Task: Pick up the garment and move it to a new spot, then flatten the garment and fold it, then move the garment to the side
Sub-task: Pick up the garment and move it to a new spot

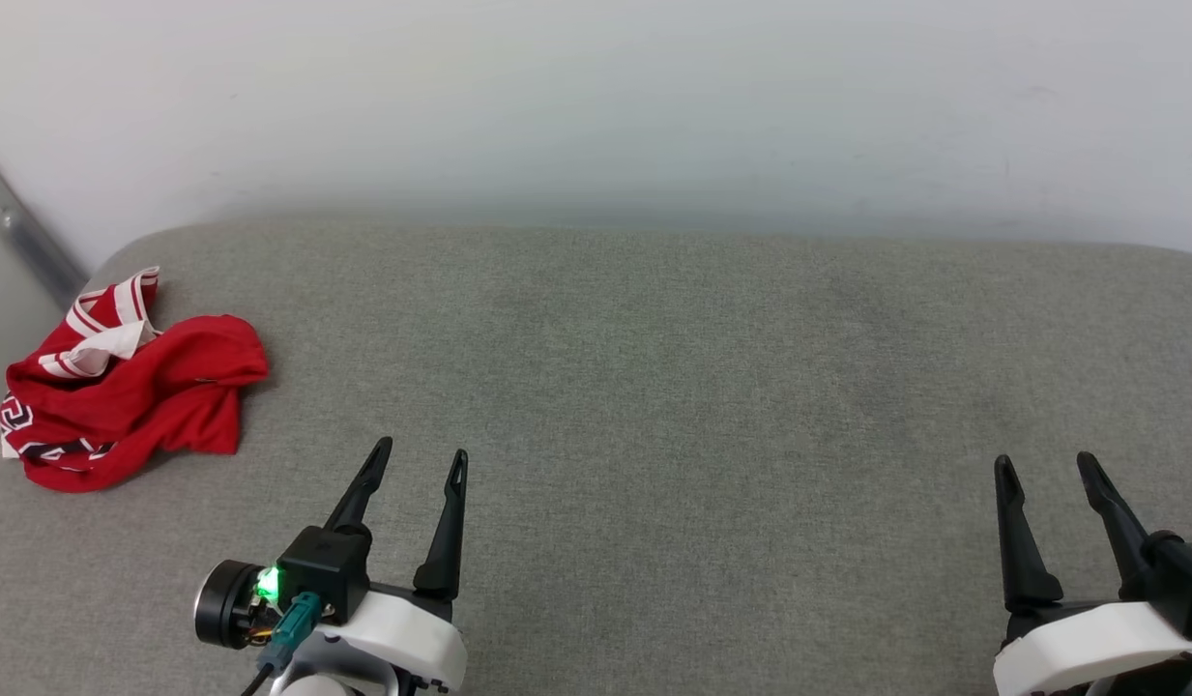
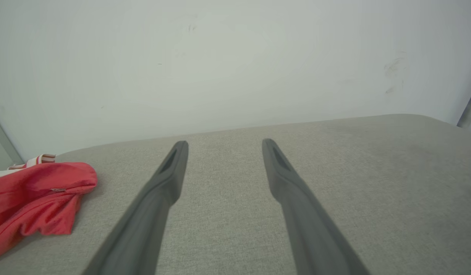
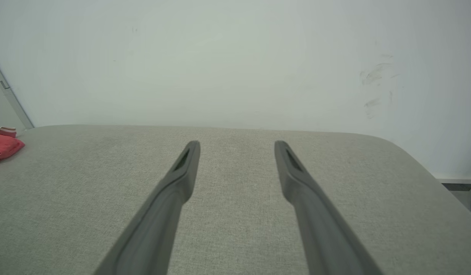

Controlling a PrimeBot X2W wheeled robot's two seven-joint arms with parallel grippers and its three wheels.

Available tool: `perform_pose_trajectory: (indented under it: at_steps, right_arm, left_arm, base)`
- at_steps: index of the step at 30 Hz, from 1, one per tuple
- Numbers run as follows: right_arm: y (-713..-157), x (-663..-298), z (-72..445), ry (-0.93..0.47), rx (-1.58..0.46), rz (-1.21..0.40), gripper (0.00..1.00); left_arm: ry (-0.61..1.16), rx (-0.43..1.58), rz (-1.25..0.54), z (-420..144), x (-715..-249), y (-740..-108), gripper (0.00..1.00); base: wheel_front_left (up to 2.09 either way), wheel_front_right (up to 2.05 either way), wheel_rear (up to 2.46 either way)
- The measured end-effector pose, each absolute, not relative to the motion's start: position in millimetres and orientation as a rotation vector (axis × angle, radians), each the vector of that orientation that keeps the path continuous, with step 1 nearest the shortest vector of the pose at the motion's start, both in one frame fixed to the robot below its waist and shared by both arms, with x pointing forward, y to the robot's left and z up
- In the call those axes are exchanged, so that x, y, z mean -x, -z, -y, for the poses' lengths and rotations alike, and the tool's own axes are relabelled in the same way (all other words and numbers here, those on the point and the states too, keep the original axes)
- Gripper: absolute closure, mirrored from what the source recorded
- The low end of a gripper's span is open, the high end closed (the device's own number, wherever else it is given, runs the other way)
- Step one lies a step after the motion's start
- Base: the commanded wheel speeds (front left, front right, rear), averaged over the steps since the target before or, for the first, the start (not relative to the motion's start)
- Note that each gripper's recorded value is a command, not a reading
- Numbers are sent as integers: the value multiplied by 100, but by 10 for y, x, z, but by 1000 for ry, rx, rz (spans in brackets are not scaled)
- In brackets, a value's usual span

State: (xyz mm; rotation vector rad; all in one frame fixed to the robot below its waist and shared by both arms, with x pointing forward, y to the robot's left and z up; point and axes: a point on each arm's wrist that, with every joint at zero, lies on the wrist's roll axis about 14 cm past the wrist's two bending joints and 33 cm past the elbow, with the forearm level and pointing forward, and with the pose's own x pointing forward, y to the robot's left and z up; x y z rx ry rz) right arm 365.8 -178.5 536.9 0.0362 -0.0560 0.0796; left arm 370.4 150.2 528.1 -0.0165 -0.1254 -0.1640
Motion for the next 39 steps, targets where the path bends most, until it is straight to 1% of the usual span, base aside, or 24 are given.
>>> perform_pose_trajectory:
  at_steps: [13, 28, 33, 39]
  right_arm:
    - [-5381, -3651, 1775, -83, 20, 71, 0]
    - [-5336, -3656, 1772, -84, -3, 64, 0]
    - [-5369, -3697, 1671, -115, -1, 75, 0]
    - [-5420, -3795, 1371, -203, -2, 90, 0]
  left_arm:
    - [176, -33, 131, -1466, -3696, -5254, 0]
    - [157, -21, 120, -1512, -3704, -5217, 0]
    - [110, -10, 113, -1646, -3675, -5195, 0]
    - [-2, -8, 112, -1992, -3578, -5195, 0]
  base:
    - [0, 0, 0]
    - [0, 0, 0]
    - [0, 0, 0]
    - [0, 0, 0]
